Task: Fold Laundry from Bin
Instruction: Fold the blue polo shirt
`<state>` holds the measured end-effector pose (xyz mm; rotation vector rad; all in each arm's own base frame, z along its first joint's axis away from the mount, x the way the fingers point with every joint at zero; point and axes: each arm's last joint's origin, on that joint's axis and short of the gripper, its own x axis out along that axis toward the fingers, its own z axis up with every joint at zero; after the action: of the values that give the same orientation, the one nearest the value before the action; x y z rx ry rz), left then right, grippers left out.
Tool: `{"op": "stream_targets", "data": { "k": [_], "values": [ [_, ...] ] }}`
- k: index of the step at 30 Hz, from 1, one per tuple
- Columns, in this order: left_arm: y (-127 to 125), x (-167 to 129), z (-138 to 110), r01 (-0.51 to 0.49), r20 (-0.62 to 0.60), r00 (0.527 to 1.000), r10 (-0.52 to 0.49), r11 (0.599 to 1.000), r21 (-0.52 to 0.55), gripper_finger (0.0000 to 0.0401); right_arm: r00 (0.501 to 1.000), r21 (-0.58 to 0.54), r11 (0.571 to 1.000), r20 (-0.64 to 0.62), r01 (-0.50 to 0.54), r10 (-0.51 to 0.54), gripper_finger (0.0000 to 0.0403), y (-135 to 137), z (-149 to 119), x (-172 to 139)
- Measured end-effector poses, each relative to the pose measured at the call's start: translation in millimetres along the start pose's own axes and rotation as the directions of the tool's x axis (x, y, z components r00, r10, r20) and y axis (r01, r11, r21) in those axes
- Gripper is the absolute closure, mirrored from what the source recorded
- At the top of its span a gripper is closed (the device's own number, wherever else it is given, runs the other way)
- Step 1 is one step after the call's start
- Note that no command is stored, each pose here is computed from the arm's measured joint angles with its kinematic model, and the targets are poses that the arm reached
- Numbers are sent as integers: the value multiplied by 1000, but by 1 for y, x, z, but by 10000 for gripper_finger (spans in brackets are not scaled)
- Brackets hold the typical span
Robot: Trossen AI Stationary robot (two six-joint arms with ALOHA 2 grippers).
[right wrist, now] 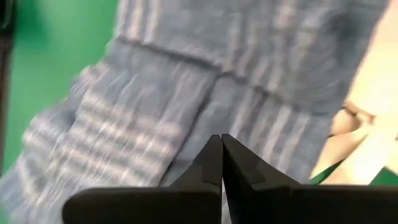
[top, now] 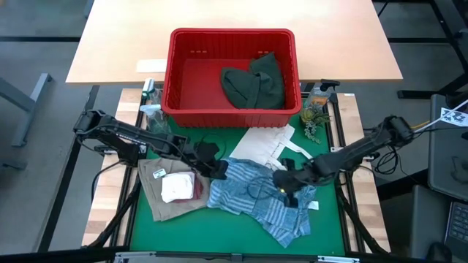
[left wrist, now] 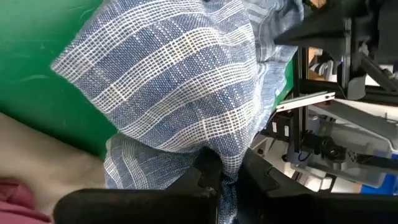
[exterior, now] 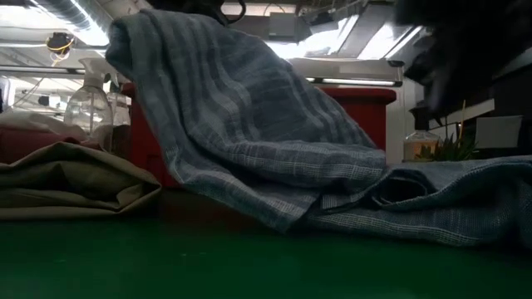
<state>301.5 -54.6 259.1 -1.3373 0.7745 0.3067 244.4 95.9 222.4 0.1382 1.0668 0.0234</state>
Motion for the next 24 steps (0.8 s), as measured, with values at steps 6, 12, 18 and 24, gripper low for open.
{"op": "stream_targets", "data": {
  "k": [6, 12, 18, 24],
  "values": [
    [-6, 0, -4, 52, 34, 998, -51, 998, -44, 383, 998, -99, 994, -42, -47, 43, 402, 26, -17, -7],
    [-13, 2, -10, 118, 115, 987, -111, 991, -60, 383, 993, -101, 990, -73, -99, 92, 402, 46, -32, -11],
    [-18, 10, -17, 173, 175, 972, -159, 982, -72, 383, 988, -88, 988, -99, -126, 117, 402, 63, -47, -16],
    [-26, 22, -17, 279, 213, 943, -256, 957, -85, 383, 986, -75, 987, -103, -142, 134, 402, 73, -54, -20]
  ]
}}
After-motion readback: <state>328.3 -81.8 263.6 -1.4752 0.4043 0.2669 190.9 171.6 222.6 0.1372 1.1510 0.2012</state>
